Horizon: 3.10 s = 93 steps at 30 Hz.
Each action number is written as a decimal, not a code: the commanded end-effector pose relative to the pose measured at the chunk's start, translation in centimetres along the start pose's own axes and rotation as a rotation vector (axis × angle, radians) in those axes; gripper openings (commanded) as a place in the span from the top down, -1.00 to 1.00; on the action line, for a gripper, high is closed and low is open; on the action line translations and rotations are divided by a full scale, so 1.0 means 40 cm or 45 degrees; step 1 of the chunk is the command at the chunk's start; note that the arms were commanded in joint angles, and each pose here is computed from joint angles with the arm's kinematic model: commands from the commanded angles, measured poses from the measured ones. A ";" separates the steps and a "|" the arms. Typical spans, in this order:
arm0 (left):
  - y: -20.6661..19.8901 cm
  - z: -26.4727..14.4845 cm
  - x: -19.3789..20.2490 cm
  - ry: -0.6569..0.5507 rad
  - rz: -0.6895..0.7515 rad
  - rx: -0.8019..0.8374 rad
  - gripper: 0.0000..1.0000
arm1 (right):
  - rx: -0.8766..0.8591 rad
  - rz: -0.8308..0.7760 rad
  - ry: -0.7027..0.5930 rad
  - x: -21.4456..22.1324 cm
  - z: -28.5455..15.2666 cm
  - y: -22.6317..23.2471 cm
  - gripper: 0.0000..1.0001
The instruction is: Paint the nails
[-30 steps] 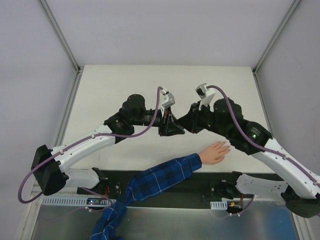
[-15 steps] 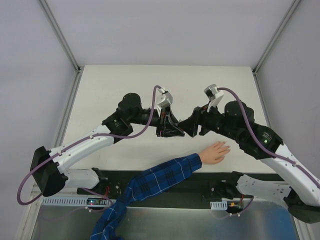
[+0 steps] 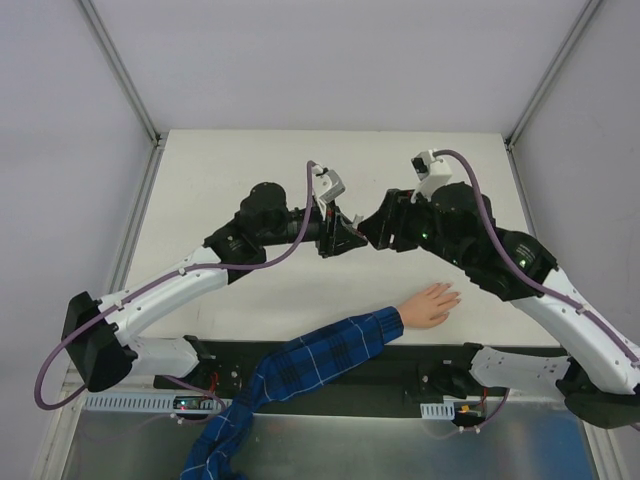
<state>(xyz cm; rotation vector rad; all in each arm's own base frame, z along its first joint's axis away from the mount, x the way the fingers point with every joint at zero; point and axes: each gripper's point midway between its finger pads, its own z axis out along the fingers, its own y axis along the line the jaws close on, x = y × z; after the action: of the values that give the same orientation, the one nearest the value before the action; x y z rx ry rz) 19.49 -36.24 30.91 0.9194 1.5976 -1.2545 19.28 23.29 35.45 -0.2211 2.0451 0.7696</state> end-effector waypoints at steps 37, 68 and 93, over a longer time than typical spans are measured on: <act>-0.212 -0.055 -0.045 -0.017 0.082 0.570 1.00 | -0.397 -0.158 0.123 0.067 -0.038 0.095 -0.20; -0.149 -0.015 -0.049 0.000 0.105 0.302 1.00 | 0.051 -0.130 -0.050 -0.018 0.042 0.029 0.75; -0.203 -0.058 -0.047 0.000 0.191 0.484 1.00 | -0.408 -0.123 -0.082 -0.030 -0.105 0.099 -0.72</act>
<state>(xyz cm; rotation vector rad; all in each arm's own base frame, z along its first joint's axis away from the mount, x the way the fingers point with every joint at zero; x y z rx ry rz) 10.48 -35.76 32.87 1.3206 1.3694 -1.6306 13.54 25.86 36.63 -0.7286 1.8298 1.0865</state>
